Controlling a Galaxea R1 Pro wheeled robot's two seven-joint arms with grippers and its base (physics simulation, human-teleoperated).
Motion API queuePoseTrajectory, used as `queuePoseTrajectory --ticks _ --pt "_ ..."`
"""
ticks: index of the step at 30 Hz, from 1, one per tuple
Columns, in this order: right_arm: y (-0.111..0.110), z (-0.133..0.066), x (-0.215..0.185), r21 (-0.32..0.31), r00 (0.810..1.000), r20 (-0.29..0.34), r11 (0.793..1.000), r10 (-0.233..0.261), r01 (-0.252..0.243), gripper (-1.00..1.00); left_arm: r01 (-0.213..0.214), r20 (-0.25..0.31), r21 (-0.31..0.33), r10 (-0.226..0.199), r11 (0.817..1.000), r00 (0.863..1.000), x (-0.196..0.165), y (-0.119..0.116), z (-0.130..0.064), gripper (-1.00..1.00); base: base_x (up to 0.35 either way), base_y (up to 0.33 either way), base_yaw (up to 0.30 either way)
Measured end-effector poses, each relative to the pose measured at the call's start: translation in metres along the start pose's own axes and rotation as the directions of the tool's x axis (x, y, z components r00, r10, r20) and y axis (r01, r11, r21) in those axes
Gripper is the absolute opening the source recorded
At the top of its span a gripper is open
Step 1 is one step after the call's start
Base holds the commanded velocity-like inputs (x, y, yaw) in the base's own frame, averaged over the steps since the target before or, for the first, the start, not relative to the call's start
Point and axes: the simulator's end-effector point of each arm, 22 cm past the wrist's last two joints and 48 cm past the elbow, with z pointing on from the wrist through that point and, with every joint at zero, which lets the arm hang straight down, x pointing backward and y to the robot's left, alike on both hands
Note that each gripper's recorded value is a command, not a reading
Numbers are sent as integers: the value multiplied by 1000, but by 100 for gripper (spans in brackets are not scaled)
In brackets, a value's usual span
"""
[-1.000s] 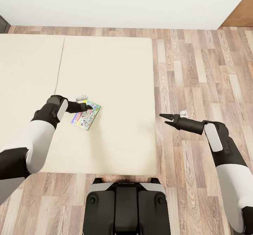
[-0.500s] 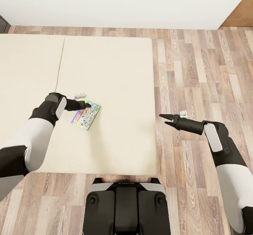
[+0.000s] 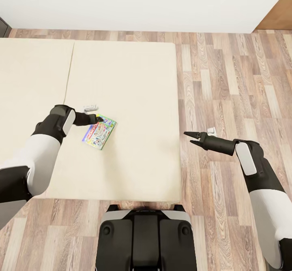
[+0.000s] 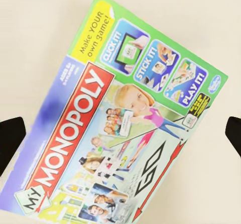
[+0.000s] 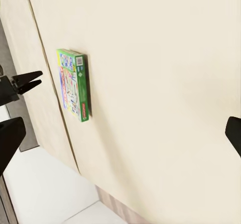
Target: Put all the toys in the child's room - the three board games (two on the bed and one on the table), the two jigsaw puzzles on the table, and the tennis ball on the table - inside the toy box on the table in the child's room.
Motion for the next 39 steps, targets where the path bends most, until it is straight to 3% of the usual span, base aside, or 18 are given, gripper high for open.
queuePoseTrajectory --ticks 8,39 --pt "-4 2 2 3 1000 -3 1000 5 -5 100 0 -1 -39 0 999 1000 2 9 4 100 0 0 0" --pt "-29 11 15 23 999 -26 999 36 -35 100 10 -41 -64 -13 998 999 24 28 27 100 0 0 0"
